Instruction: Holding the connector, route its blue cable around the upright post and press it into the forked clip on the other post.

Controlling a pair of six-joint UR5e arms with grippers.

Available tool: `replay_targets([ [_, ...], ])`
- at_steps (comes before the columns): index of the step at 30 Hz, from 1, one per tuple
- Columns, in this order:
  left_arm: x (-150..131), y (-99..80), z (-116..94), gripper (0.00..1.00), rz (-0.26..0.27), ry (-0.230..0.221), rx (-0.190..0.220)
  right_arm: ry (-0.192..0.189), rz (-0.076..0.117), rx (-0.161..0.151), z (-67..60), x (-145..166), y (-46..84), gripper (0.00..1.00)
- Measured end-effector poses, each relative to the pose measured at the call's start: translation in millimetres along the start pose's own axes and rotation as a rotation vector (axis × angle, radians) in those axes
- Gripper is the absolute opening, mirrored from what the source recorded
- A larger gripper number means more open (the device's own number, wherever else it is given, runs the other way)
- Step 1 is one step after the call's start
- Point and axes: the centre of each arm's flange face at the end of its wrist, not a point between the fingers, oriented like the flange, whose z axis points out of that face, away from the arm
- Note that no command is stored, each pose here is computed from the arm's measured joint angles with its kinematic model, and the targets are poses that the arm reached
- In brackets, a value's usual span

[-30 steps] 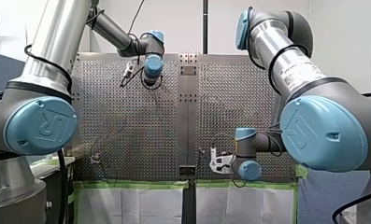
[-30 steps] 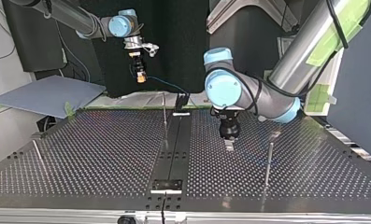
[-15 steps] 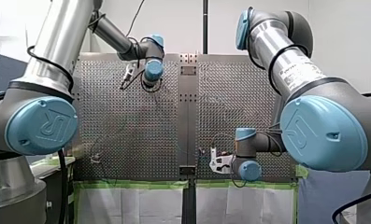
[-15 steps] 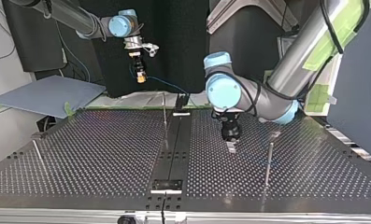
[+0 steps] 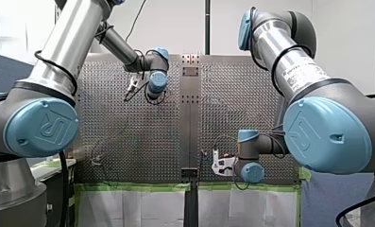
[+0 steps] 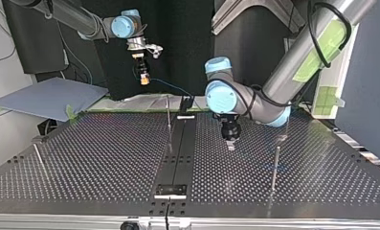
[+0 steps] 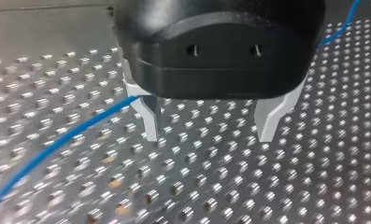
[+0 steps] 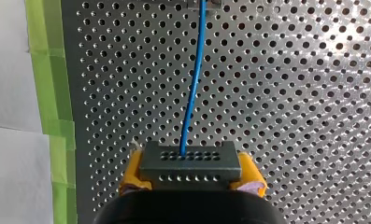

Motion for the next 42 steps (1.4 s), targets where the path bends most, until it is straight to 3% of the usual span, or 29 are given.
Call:
replay_targets([
  [18,54,-44.8,11,1.00,0.069,0.068,0.025,0.000,0.000,0.001,-0.1,0,-0.7,0.00],
  [42,151,-97.4,34,1.00,0.153,0.168,0.073,0.003,-0.001,0.013,-1.0,0,-6.7,0.00],
])
